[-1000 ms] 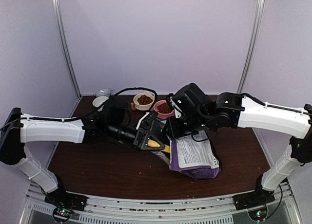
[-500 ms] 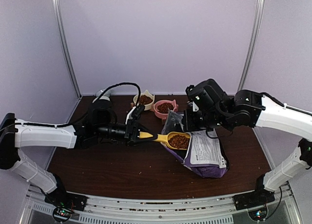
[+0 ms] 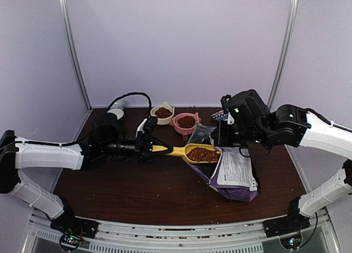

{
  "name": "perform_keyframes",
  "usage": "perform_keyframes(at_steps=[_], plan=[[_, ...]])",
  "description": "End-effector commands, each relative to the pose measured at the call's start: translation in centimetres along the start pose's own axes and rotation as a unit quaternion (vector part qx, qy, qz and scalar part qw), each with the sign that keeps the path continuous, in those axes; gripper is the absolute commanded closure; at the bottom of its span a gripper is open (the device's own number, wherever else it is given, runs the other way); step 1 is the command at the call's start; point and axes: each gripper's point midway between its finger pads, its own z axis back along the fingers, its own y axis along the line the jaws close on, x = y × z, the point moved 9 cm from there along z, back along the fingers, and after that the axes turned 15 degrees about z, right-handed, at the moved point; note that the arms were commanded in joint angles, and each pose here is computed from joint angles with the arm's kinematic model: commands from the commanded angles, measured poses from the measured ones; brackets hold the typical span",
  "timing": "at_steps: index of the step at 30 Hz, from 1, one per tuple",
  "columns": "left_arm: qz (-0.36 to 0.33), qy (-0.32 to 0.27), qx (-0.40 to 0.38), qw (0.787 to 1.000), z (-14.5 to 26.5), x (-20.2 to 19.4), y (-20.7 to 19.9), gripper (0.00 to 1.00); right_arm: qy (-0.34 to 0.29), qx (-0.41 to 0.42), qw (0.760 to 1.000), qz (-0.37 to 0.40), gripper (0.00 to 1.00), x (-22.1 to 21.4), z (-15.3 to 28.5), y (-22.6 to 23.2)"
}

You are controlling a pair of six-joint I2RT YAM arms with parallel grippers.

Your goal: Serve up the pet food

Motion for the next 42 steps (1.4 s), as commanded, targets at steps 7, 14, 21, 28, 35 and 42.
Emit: perform_keyframes(at_steps=[7,14,21,28,35,42], plan=[[-0.052,-0.007,-0.052,0.997,1.5,-0.4,-2.5,1.0,-0.052,-0.011,0.997,-0.059,1.0,0.8,1.1,-1.8],[-0.052,-0.011,-0.066,0.996,2.3,-0.8,-2.7,1.0,-0.069,-0.002,0.994,-0.086,1.0,0.7,1.6,-2.5],[-0.05,-0.016,-0.082,0.995,2.7,-0.9,-3.4,1.0,-0.071,0.004,0.993,-0.091,1.0,0.6,1.7,-2.6],[-0.029,-0.043,-0.089,0.995,3.5,-0.5,-3.3,1.0,-0.073,0.008,0.993,-0.092,1.0,0.5,1.6,-2.6],[-0.02,-0.117,-0.098,0.988,5.3,1.2,-3.7,1.0,-0.076,0.01,0.993,-0.092,1.0,0.4,1.6,-2.7],[0.0,-0.175,-0.115,0.978,6.4,3.0,-4.0,1.0,-0.079,0.012,0.993,-0.088,1.0,0.6,1.8,-2.6]])
